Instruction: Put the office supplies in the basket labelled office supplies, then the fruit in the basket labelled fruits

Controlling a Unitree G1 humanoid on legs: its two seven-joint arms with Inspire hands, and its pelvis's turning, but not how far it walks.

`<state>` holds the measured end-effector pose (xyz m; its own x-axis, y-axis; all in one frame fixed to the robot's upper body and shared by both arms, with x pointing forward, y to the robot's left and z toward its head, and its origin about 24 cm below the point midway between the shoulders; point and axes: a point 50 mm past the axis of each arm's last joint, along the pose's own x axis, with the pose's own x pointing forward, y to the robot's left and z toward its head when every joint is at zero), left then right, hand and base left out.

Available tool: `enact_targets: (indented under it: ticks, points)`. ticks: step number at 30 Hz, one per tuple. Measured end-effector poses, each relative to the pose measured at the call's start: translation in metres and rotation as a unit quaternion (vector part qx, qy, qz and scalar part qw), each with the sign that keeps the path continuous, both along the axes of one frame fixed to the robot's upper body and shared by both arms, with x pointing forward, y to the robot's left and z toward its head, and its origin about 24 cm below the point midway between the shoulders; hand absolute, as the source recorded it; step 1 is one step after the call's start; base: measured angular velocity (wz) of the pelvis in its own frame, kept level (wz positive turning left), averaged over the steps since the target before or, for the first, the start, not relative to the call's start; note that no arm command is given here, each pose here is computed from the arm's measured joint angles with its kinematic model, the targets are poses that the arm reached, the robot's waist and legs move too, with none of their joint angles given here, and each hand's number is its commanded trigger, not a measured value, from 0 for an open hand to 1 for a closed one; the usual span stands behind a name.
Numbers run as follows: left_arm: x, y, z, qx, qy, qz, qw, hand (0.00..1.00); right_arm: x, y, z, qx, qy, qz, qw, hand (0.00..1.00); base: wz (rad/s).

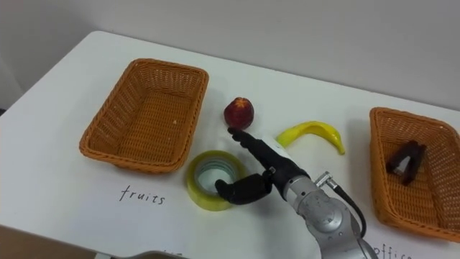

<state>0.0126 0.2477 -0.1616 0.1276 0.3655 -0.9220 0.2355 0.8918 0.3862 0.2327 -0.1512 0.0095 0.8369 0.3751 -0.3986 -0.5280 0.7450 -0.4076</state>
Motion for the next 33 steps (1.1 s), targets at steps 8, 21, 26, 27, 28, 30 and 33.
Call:
enact_targets:
  ticks: [8, 21, 26, 27, 28, 30, 33]
  points:
    - [0.000, 0.000, 0.000, 0.002, 0.000, 0.001, 1.000, 0.00, 0.001, -0.002, -0.002, 0.002, 0.011, 0.003, 1.000, 0.00, 0.00]
    - [-0.001, 0.000, 0.000, 0.001, 0.002, 0.003, 1.000, 0.00, 0.004, -0.004, 0.000, 0.002, 0.020, 0.021, 1.000, 0.00, 0.00]
    - [0.001, 0.001, 0.000, 0.000, -0.001, 0.004, 1.000, 0.00, 0.007, -0.003, 0.003, -0.011, 0.019, 0.039, 0.999, 0.00, 0.00]
    - [0.001, 0.001, 0.000, -0.001, -0.002, 0.008, 1.000, 0.00, 0.009, -0.003, 0.004, -0.016, 0.018, 0.042, 0.999, 0.00, 0.00]
    - [0.002, 0.002, 0.000, -0.001, -0.003, 0.010, 1.000, 0.00, 0.009, -0.003, 0.005, -0.018, 0.019, 0.044, 0.999, 0.00, 0.00]
    - [0.002, 0.004, 0.001, -0.001, -0.005, 0.010, 1.000, 0.00, 0.012, -0.002, 0.006, -0.024, 0.022, 0.052, 0.998, 0.00, 0.00]
    - [0.002, 0.005, 0.001, -0.004, -0.005, 0.015, 1.000, 0.00, 0.013, -0.002, 0.007, -0.025, 0.026, 0.055, 0.998, 0.00, 0.00]
